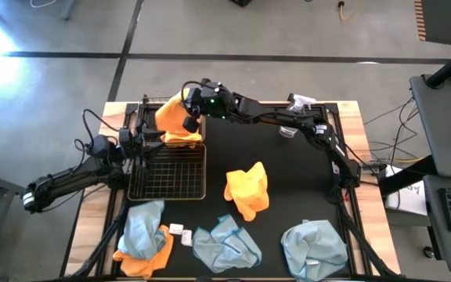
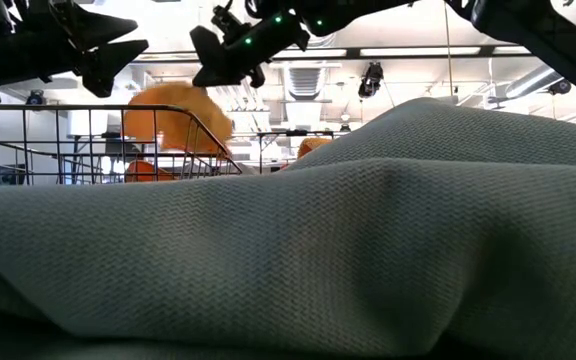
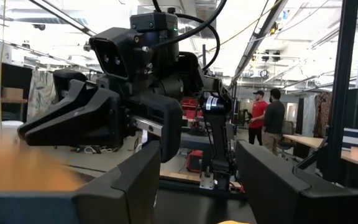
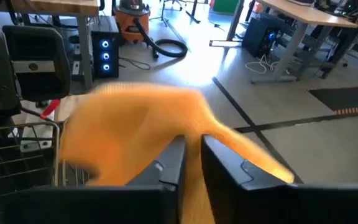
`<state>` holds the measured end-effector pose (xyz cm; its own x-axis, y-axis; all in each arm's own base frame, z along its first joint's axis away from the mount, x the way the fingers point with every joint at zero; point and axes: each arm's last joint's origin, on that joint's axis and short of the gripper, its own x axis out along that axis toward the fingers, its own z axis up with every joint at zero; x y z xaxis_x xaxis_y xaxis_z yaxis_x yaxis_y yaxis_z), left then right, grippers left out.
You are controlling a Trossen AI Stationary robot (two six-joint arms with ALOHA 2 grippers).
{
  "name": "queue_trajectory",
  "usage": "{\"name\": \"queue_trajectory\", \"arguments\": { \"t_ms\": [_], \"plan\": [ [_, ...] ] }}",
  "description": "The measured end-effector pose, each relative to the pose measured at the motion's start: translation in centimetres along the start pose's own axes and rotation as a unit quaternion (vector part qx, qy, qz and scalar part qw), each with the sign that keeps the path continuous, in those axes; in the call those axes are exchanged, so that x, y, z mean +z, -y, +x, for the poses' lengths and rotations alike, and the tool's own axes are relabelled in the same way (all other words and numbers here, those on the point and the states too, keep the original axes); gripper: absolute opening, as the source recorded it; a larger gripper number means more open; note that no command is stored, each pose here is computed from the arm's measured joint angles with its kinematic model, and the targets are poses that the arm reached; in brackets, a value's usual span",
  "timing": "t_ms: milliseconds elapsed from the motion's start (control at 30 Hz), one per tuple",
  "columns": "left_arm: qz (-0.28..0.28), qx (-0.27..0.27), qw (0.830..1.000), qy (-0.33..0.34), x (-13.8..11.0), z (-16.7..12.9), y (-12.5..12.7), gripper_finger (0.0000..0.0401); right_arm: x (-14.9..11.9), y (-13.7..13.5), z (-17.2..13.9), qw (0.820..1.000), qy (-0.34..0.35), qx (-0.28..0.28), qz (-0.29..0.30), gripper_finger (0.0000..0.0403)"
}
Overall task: Sort microfiber towel by color & place in baskets
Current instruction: Put the top right orange microfiber towel into the top wire basket, then put the right orange microfiber towel into the top wire basket
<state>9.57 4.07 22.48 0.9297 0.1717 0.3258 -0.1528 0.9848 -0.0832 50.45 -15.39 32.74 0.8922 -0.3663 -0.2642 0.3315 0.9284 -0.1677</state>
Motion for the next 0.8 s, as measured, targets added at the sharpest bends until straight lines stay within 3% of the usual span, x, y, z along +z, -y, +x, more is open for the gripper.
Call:
{"name": "queue_trajectory", "arguments": {
  "t_ms": [233,400,800],
  "plan": [
    [0.000,0.000,1.000,-0.001,0.0,0.0,0.0,0.0194,-0.4,-0.1,0.0,1.000,-0.023,0.003,-0.004,0.0114],
    [-0.001,0.000,1.000,-0.002,0.0,0.0,0.0,0.0194,-1.8,-0.3,-0.3,0.995,-0.100,0.012,0.016,0.0139],
    [-0.014,0.000,1.000,-0.002,0.0,0.0,0.0,0.0194,-4.1,-3.3,-3.1,0.955,-0.287,0.066,-0.022,0.0126]
  ]
}}
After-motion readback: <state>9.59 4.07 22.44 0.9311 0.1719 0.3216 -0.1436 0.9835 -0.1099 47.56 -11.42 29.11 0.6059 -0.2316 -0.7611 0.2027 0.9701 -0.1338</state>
